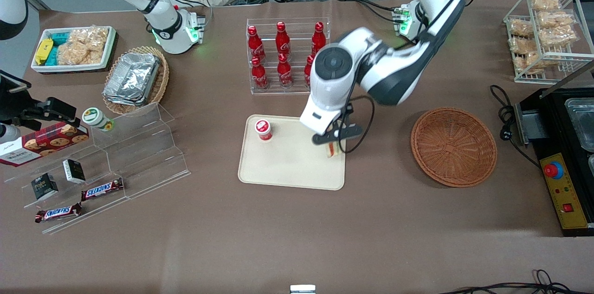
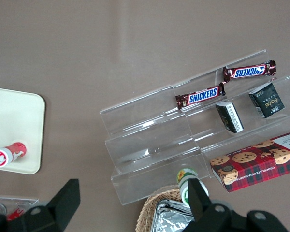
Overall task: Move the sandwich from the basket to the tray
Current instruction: 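Carry the held sandwich over to the cream tray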
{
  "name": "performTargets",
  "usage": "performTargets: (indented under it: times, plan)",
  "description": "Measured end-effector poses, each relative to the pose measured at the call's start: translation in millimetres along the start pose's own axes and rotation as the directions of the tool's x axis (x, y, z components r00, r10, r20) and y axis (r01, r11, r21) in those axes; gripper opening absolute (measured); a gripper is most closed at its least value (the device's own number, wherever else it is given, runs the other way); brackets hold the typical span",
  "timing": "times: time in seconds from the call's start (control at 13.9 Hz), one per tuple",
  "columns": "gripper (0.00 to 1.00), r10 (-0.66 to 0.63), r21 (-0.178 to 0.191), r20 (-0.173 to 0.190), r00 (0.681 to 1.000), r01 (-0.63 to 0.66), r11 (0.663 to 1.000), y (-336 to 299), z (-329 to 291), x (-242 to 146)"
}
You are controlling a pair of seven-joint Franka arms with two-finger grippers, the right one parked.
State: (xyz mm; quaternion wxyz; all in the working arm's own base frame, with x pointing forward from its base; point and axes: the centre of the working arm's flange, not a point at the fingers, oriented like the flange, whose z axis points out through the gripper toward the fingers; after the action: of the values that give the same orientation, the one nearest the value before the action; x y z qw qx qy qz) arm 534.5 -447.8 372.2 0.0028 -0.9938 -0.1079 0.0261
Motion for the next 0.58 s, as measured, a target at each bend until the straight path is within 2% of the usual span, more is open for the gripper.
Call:
performTargets:
  times: [0.22,0.36,0.58]
  plan:
    - [0.22,-0.016,-0.007,0.007,1.0,0.016,1.0,8,67,16]
    - [0.22,-0.031,-0.016,-0.009,0.999,0.031,0.999,11,100,22]
    - [0.22,-0.047,0.003,-0.026,0.999,0.047,0.999,12,135,25]
